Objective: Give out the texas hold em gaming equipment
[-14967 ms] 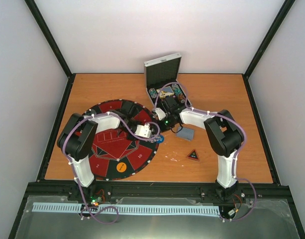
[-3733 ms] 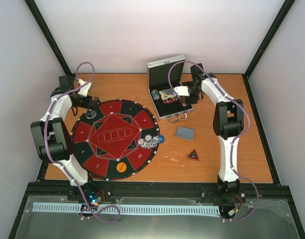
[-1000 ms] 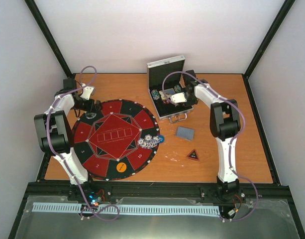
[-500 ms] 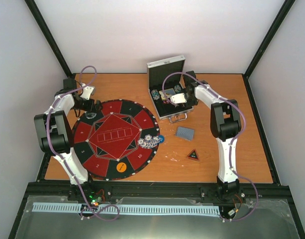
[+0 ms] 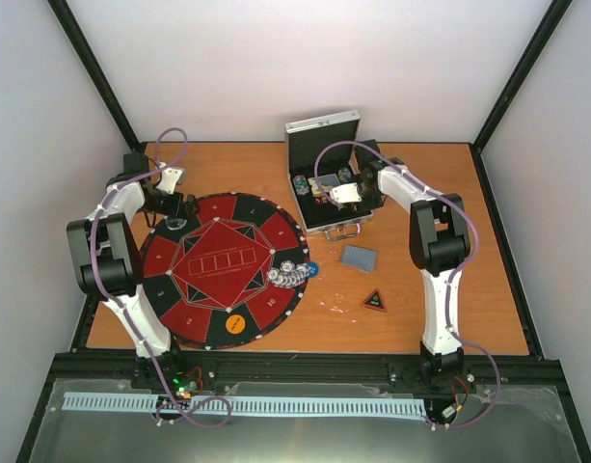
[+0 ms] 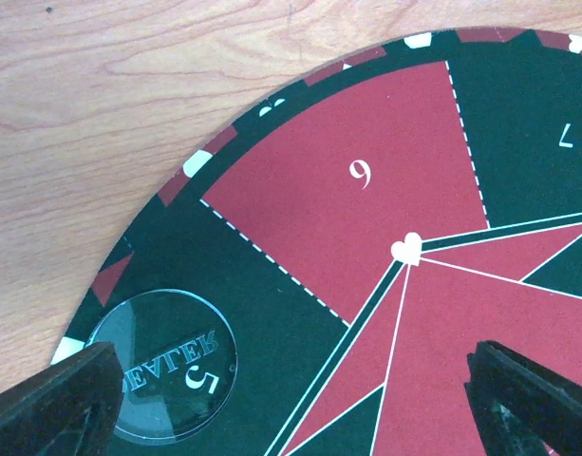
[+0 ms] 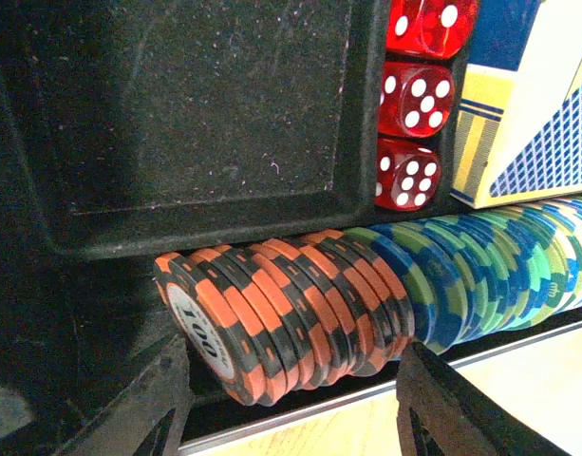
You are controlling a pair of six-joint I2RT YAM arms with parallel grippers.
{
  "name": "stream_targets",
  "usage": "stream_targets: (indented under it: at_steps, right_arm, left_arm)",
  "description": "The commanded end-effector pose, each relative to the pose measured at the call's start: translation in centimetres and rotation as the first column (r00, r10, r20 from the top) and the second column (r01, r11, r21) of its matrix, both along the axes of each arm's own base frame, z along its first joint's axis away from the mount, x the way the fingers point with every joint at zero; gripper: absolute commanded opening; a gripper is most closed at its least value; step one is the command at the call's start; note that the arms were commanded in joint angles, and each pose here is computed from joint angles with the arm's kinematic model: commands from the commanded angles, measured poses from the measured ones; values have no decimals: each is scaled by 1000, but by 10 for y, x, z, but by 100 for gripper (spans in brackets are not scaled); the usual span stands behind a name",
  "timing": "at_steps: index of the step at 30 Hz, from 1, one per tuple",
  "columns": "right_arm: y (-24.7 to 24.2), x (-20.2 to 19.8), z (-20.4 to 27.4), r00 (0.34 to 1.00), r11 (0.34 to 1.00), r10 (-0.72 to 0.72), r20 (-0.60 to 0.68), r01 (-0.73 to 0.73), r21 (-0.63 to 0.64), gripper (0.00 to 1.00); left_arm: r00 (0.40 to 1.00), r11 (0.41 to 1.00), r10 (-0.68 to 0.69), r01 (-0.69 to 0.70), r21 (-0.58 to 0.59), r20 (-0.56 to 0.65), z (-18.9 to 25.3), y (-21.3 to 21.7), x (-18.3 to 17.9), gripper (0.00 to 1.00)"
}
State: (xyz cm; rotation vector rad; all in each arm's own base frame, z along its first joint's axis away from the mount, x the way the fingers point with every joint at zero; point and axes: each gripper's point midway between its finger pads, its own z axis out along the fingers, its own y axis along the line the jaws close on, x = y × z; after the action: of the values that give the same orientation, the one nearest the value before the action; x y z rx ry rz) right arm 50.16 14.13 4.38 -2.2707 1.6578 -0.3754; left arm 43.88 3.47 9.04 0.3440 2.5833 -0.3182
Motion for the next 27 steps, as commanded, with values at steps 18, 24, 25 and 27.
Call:
stream_targets:
  at_steps: [18, 24, 25, 27]
  right_arm:
    - [17, -46, -63, 963, 994, 102, -250, -92, 51, 70]
    - [17, -50, -74, 955, 994, 104, -276, -93, 54, 72]
    - [17, -50, -75, 955, 994, 106, -278, -94, 54, 72]
    - [16, -50, -76, 954, 994, 103, -281, -91, 55, 71]
  left_arm:
    - [1000, 1000, -10, 10, 0, 2, 2, 4, 5, 100]
    - [1000, 1000, -8, 8, 5, -3, -1, 4, 4, 100]
    - [1000, 1000, -8, 8, 5, -2, -1, 5, 4, 100]
    - [1000, 1000, -8, 8, 6, -3, -1, 5, 4, 100]
